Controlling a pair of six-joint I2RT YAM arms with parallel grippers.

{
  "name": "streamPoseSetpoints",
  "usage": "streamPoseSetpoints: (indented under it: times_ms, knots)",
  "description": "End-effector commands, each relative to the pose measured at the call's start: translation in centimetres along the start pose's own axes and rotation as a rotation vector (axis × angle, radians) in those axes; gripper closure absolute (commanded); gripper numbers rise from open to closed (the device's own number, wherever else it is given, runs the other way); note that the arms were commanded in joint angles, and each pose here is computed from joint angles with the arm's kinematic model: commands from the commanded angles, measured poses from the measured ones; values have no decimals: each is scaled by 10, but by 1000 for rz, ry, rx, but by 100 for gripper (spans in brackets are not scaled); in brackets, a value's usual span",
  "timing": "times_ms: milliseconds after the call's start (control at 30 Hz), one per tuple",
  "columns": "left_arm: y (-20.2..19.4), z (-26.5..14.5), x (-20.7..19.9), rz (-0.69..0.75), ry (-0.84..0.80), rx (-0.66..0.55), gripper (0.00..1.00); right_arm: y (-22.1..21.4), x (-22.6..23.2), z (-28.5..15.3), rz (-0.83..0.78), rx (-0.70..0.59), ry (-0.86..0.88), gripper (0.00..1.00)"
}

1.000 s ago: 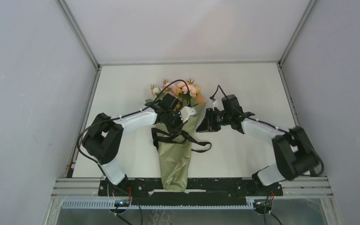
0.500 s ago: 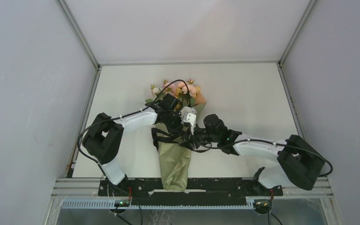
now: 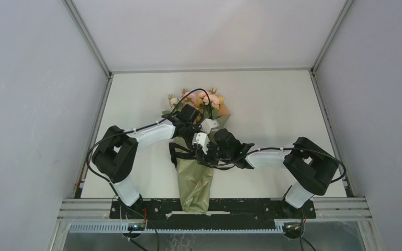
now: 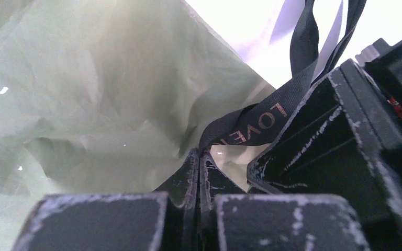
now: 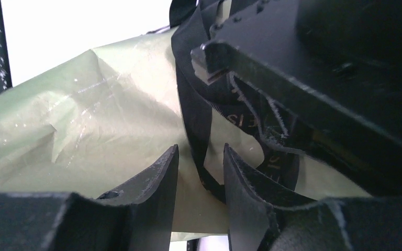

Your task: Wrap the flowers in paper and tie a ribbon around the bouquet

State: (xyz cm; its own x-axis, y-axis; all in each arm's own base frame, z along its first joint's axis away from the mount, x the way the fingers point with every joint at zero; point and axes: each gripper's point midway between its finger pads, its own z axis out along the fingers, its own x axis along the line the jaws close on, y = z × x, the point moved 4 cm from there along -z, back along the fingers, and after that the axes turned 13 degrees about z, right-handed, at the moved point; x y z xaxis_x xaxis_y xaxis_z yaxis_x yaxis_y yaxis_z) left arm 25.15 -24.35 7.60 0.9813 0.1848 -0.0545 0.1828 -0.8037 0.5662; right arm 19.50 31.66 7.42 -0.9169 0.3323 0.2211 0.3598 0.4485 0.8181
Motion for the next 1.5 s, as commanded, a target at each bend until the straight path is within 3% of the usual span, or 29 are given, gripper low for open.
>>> streamPoseSetpoints:
  times_ms: [0, 100, 267, 367, 533, 700, 833, 967, 1167, 1300, 1467]
  knots:
    - [16, -6, 5, 10, 1, -38, 100, -6, 2, 7, -45, 56, -7, 56]
    - [16, -7, 5, 12, 4, -38, 100, -18, 3, 8, -48, 103, -18, 64]
    - [15, -8, 6, 19, 7, -34, 100, -13, 5, 5, -25, 91, -21, 100]
    - [16, -13, 6, 41, 7, -30, 96, -6, 9, 2, -2, 67, -11, 100]
    - [26, -39, 10, 119, 30, -20, 50, -8, 9, 5, 70, 63, 4, 100]
    - [36, -88, 13, 143, 49, -81, 31, -21, 2, 10, 166, 93, 6, 100]
    - [17, -121, 26, 95, 88, -85, 28, -22, 4, 10, 176, 94, 14, 100]
    - [-23, -132, 42, 61, 102, -32, 33, -19, 5, 10, 167, 87, 17, 100]
    - [-71, -111, 47, 138, 85, 84, 27, -19, 5, 10, 168, 86, 23, 100]
    - [-75, -100, 54, 139, 118, 79, 22, -17, 7, 9, 168, 79, 29, 100]
    - [-79, -88, 52, 128, 68, 96, 22, -16, 7, 8, 168, 79, 28, 100]
